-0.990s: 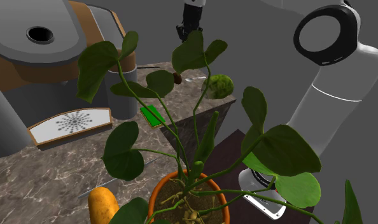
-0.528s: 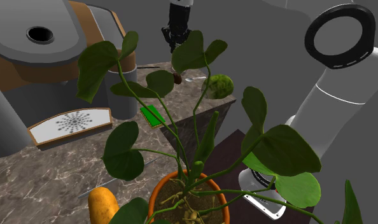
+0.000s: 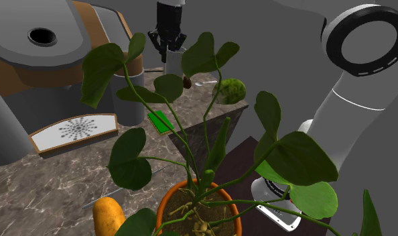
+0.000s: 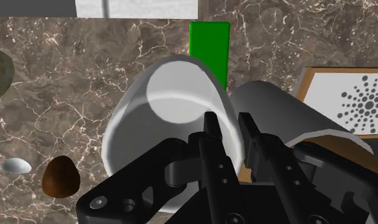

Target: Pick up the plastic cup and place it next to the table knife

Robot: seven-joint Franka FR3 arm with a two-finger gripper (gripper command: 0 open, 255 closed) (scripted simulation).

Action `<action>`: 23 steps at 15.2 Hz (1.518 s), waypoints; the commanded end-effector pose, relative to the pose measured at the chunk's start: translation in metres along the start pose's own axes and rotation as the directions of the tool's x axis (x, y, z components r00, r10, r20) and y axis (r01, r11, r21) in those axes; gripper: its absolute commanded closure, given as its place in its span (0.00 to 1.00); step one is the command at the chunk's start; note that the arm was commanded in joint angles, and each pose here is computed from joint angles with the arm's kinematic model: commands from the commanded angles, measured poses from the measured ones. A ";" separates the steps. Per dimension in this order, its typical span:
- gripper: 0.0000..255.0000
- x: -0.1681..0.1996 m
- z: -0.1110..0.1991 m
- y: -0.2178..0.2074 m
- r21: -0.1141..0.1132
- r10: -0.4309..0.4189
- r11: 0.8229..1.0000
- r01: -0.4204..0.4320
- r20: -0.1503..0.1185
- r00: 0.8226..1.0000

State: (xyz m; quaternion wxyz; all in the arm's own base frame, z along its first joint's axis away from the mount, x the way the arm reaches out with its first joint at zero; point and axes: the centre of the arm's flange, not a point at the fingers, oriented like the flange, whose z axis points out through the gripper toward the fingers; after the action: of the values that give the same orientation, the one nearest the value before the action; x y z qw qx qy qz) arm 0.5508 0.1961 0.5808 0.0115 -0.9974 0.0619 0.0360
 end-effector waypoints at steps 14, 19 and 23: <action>1.00 -0.068 0.008 -0.186 0.000 0.001 1.000 -0.001 0.000 1.000; 1.00 -0.090 0.011 -0.248 0.000 0.001 1.000 -0.001 0.000 1.000; 1.00 -0.109 0.013 -0.299 0.000 0.001 1.000 -0.001 0.000 1.000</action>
State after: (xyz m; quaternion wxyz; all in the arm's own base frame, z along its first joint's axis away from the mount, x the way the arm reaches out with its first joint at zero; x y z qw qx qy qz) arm 0.4795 0.4923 0.5833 0.0114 -0.9974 0.0616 0.0359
